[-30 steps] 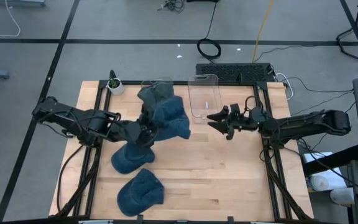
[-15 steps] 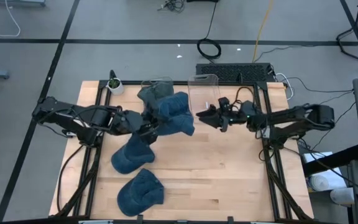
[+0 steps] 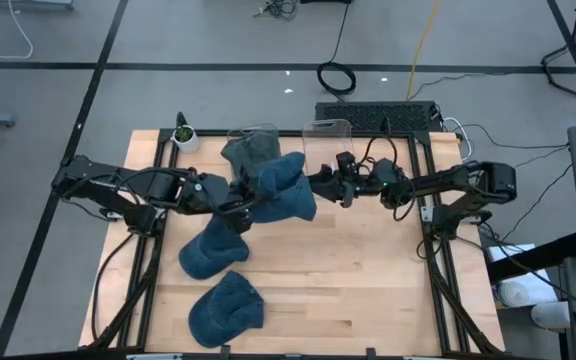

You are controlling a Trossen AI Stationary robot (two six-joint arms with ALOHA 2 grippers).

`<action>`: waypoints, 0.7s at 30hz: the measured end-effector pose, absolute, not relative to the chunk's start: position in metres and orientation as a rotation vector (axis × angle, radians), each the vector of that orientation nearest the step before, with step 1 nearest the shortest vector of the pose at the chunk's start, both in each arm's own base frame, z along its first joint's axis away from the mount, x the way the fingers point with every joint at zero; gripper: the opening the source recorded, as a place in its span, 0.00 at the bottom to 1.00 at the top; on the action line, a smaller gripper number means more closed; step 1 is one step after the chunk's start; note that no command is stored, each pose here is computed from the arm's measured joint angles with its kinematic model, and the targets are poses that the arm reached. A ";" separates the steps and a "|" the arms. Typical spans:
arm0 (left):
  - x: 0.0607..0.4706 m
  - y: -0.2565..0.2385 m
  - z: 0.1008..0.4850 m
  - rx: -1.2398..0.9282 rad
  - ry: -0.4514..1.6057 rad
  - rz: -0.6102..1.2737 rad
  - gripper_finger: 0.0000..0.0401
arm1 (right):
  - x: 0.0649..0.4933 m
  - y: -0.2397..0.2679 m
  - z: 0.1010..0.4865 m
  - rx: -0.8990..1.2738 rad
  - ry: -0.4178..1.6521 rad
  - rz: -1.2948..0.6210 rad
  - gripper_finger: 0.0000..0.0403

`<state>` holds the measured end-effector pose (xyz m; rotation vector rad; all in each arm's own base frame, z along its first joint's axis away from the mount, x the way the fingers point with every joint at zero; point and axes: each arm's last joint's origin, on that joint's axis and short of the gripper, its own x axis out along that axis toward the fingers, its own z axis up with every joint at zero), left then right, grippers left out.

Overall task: Pick & Place hat
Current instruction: Put the top blue cap into the right transparent bin

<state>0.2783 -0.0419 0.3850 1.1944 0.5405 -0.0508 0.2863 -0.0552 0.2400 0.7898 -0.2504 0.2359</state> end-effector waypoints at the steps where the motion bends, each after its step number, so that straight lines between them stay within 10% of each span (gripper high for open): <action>1: 0.278 -0.042 0.385 1.191 0.542 -0.050 0.01 | 0.288 -0.055 0.242 0.785 -0.259 0.248 0.58; 21: 0.276 -0.041 0.380 1.144 0.583 -0.067 0.01 | 0.287 -0.040 0.269 0.678 -0.383 0.443 0.58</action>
